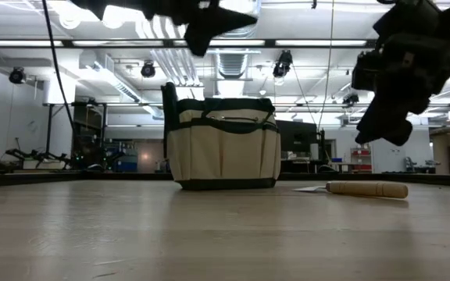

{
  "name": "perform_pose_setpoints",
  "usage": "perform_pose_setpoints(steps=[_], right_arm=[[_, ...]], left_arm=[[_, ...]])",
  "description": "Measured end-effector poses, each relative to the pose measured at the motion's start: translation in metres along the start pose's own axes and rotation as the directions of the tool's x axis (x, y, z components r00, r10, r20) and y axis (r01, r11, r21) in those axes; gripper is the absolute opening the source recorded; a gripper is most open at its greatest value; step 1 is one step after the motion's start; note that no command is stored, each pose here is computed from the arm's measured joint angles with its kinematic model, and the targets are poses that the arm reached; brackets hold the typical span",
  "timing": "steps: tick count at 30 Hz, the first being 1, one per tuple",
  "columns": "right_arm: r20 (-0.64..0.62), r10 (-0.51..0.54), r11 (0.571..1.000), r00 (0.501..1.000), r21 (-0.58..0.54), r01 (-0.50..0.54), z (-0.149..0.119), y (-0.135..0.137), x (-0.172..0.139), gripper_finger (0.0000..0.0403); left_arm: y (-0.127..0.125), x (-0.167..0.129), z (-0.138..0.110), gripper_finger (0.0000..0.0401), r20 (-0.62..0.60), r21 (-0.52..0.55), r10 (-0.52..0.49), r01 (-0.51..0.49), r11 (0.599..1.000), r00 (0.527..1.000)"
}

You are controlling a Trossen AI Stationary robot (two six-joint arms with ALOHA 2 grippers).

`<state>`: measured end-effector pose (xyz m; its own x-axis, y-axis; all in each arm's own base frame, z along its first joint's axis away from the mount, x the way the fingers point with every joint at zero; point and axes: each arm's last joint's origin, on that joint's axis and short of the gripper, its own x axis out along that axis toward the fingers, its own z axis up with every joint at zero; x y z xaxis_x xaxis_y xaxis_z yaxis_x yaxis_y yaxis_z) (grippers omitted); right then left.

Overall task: Pick & Place Garden tools in Gardening bag
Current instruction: Put the top brown trowel into the brown gardening bag

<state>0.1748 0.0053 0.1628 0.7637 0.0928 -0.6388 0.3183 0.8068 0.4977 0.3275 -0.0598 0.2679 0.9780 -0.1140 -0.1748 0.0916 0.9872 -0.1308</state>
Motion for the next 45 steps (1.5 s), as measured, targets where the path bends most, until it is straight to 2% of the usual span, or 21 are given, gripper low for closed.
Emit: perform_pose_setpoints(steps=[5,10,14,18,23,27,29,35,42,45], right_arm=[[-0.054,-0.028,1.000,0.998,-0.012,0.027,0.015,0.014,0.012,0.0137],[-0.182,-0.138,0.990,0.974,-0.014,0.137,0.025,0.019,0.029,0.0137],[-0.255,-0.219,0.975,0.942,-0.019,0.222,0.030,0.022,0.042,0.0137],[-0.275,-0.256,0.965,0.927,-0.022,0.260,0.036,0.025,0.056,0.0137],[-0.335,-0.298,0.953,0.894,-0.059,0.296,0.035,0.028,0.076,0.0137],[-0.392,-0.384,0.922,0.836,-0.115,0.370,0.030,0.024,0.089,0.0137],[-0.399,-0.404,0.913,0.823,-0.129,0.386,0.030,0.024,0.094,0.0137],[-0.416,-0.418,0.908,0.808,-0.165,0.385,0.028,0.022,0.099,0.0125],[-0.400,-0.410,0.911,0.820,-0.220,0.348,0.030,0.024,0.092,0.0063],[-0.389,-0.397,0.915,0.831,-0.234,0.327,0.033,0.026,0.087,0.0049]], left_arm=[[0.000,-0.001,0.023,0.0195,0.129,0.062,-0.008,0.000,0.998,0.992],[0.001,-0.018,0.045,0.0195,0.210,0.100,-0.006,-0.015,0.995,0.978],[0.001,-0.027,0.048,0.0195,0.183,0.066,-0.004,-0.009,0.998,0.983],[0.001,-0.027,0.045,0.0195,0.155,0.016,-0.005,0.003,1.000,0.988],[0.001,-0.027,0.043,0.0195,0.137,0.010,-0.007,0.005,1.000,0.991],[0.001,-0.027,0.044,0.0195,0.144,0.026,-0.007,0.004,1.000,0.990],[0.001,-0.027,0.044,0.0195,0.149,0.030,-0.008,0.004,1.000,0.989],[0.001,-0.027,0.044,0.0195,0.150,0.033,-0.009,0.004,0.999,0.989],[0.002,-0.027,0.040,0.0195,0.135,0.031,0.000,-0.004,1.000,0.991],[0.002,-0.027,0.041,0.0195,0.139,0.038,0.000,-0.005,0.999,0.990]])
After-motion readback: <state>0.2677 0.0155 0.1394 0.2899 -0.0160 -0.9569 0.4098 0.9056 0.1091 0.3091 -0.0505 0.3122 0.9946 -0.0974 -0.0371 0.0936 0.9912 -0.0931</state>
